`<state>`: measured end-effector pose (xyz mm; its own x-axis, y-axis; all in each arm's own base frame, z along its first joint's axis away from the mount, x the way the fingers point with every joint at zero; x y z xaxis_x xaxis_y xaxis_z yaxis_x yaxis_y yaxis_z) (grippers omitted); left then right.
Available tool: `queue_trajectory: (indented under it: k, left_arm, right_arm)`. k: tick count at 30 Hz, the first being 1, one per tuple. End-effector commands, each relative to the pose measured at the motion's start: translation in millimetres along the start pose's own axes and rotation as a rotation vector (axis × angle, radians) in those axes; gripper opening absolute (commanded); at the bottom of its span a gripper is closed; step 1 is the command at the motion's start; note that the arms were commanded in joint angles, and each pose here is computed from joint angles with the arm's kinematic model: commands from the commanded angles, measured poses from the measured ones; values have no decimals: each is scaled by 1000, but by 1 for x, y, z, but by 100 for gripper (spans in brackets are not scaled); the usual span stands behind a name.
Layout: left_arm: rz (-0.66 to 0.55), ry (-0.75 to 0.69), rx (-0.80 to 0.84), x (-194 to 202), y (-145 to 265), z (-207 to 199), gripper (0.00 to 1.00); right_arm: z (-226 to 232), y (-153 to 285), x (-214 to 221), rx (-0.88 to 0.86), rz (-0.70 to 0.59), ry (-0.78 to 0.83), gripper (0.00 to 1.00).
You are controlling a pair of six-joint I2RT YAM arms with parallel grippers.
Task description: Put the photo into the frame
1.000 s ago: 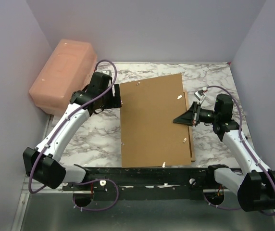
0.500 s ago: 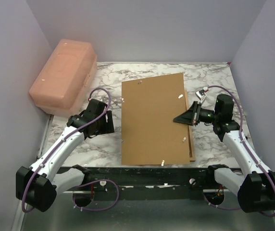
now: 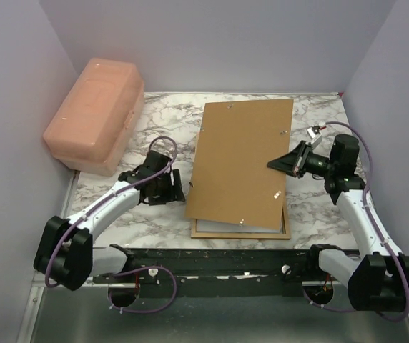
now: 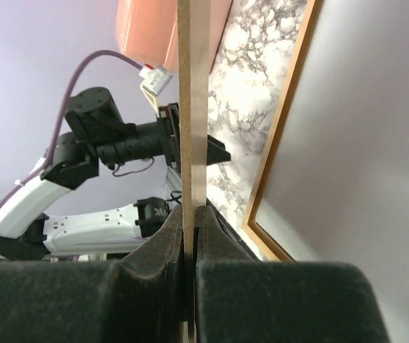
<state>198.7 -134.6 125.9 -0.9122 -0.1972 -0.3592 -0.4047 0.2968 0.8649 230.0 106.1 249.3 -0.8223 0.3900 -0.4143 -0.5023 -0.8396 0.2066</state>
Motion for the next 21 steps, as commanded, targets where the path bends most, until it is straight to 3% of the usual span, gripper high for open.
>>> queue_trajectory:
  k: [1, 10, 21]
  left_arm:
    - [17, -5, 168, -5, -26, -33, 70]
    - [92, -30, 111, 8, -75, -48, 65]
    - [114, -12, -88, 19, -80, -19, 30]
  right_arm:
    - [21, 11, -17, -59, -10, 36, 0]
    - [22, 20, -28, -37, -33, 44, 0]
    - [14, 19, -23, -33, -21, 34, 1]
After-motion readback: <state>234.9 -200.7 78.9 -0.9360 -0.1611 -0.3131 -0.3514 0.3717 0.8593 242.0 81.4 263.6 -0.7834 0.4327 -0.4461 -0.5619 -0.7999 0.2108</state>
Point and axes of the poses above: each gripper's point midway between its finger pads, its own y axis back along the fingers, its own z axis along the line the jaws close on, x = y × z, the point moved 6 cm from there along y, back along the fingers, and after that the axes turned 1 degree about y, right-handed, at the moved point
